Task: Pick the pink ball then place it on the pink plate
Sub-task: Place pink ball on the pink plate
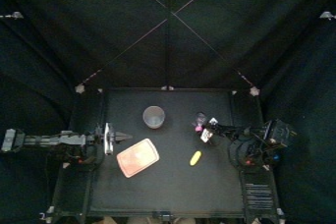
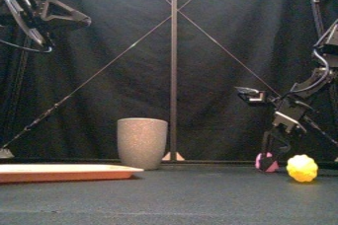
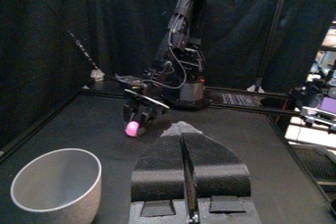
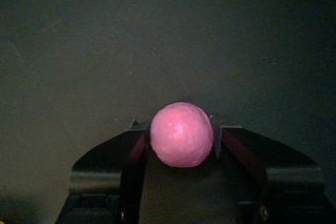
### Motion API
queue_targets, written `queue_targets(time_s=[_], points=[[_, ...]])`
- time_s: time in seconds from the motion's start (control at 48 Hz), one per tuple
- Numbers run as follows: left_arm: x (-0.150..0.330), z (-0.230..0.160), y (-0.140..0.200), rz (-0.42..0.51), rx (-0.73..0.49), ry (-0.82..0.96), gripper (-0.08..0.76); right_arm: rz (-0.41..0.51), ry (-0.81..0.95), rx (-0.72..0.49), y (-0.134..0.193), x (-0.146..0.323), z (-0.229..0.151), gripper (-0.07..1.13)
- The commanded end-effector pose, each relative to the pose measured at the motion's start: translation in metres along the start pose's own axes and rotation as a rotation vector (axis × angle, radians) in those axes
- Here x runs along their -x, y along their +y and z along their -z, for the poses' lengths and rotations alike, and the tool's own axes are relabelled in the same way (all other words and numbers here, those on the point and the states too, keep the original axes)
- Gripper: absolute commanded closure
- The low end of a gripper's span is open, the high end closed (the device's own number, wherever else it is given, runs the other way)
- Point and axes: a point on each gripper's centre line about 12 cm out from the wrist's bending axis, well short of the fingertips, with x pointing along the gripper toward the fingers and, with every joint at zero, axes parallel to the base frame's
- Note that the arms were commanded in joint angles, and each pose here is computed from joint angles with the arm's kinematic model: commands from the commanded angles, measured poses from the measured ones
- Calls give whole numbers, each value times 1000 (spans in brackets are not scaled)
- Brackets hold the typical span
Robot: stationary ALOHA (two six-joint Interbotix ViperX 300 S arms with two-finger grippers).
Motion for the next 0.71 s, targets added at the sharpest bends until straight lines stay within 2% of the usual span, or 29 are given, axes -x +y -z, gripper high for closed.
queue_targets(time_s=[0.021, 0.125, 0.417, 0.604, 0.708], points=[[-2, -5, 0, 0, 2, -17, 631, -10, -55, 2, 4, 2, -18, 340], [-2, -4, 0, -3, 4, -15, 631, -72, -105, 50, 29, 4, -36, 344], [-1, -3, 0, -4, 6, -14, 631, -326, -257, 232, 152, 7, -97, 344], [-1, -4, 3, -18, 6, -22, 631, -404, -308, 288, 212, -17, -127, 344], [-1, -3, 4, -20, 6, -24, 631, -419, -325, 294, 234, -39, -141, 344]])
